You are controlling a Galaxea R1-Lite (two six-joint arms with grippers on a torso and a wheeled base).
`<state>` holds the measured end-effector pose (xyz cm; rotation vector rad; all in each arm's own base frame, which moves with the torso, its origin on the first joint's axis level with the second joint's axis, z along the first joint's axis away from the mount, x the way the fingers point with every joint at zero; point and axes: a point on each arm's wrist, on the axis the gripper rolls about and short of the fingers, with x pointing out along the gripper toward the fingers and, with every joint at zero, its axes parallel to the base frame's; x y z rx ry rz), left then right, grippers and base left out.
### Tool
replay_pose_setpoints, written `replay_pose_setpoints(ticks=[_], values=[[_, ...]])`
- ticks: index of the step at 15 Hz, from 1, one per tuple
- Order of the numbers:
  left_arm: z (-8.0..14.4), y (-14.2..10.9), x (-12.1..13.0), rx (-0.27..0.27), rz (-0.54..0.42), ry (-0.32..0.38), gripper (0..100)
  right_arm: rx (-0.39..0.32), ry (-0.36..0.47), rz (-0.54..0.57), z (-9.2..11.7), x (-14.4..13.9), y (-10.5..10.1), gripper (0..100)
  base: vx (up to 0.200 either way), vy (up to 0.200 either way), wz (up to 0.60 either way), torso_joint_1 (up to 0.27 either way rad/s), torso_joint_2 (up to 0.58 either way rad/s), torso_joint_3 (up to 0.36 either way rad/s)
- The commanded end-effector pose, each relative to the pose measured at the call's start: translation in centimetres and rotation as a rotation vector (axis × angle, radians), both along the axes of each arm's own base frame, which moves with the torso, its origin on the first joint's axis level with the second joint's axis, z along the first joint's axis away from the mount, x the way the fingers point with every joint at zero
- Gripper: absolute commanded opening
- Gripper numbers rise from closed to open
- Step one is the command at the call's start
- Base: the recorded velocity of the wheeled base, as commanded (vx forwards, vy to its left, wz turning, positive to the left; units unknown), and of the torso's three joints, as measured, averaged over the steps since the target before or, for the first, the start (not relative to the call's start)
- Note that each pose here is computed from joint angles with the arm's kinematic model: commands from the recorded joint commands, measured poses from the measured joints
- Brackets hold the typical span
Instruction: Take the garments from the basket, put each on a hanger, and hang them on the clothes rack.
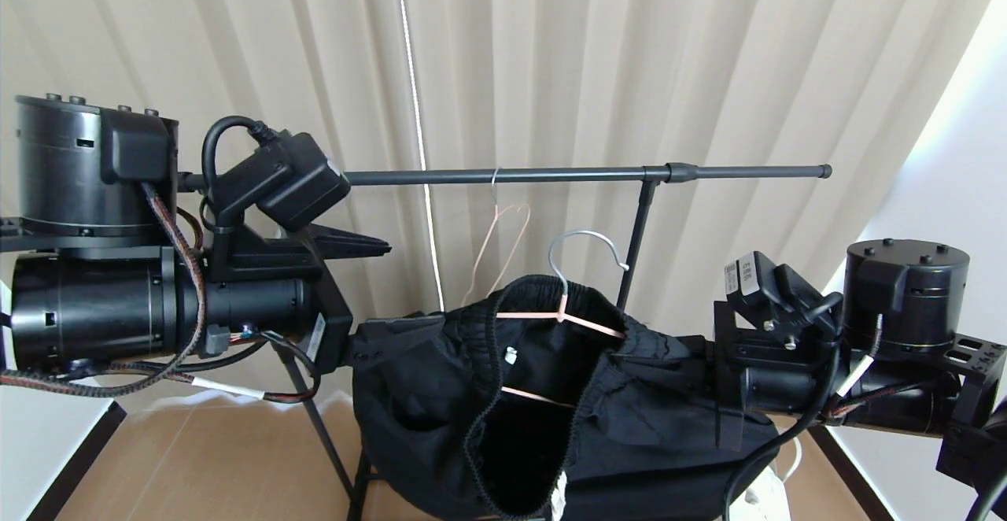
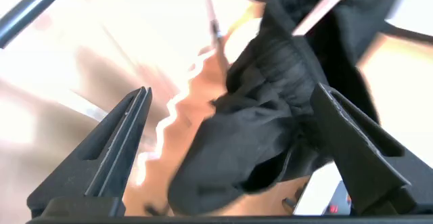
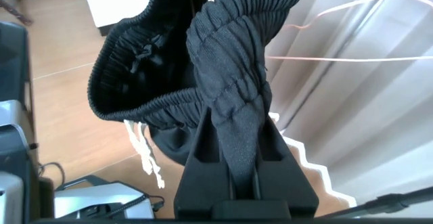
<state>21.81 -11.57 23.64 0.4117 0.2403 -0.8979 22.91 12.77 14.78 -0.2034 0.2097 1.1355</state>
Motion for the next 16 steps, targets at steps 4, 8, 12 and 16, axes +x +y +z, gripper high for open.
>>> replay_pose_setpoints(ticks=[4,8,12,16], values=[[-0.2,-0.1,3.4,0.233,-0.248,0.034,100,-0.002,0.004,0.004,-0.1,-0.1,0.0,0,0.000,0.000,0.00,0.000,0.00,0.000],[-3.0,-1.5,4.8,0.323,-0.344,0.053,100,-0.003,0.004,0.008,-0.2,-0.2,0.0,0,0.000,0.000,0.00,0.000,0.00,0.000],[-4.4,-2.4,6.1,0.311,-0.359,0.040,100,0.003,-0.005,0.021,0.1,-1.0,-0.1,0,0.000,0.000,0.00,0.000,0.00,0.000],[-4.3,-2.7,6.4,0.275,-0.388,0.030,100,0.007,-0.006,0.066,0.2,-1.9,0.4,0,0.000,0.000,0.00,0.000,0.00,0.000]])
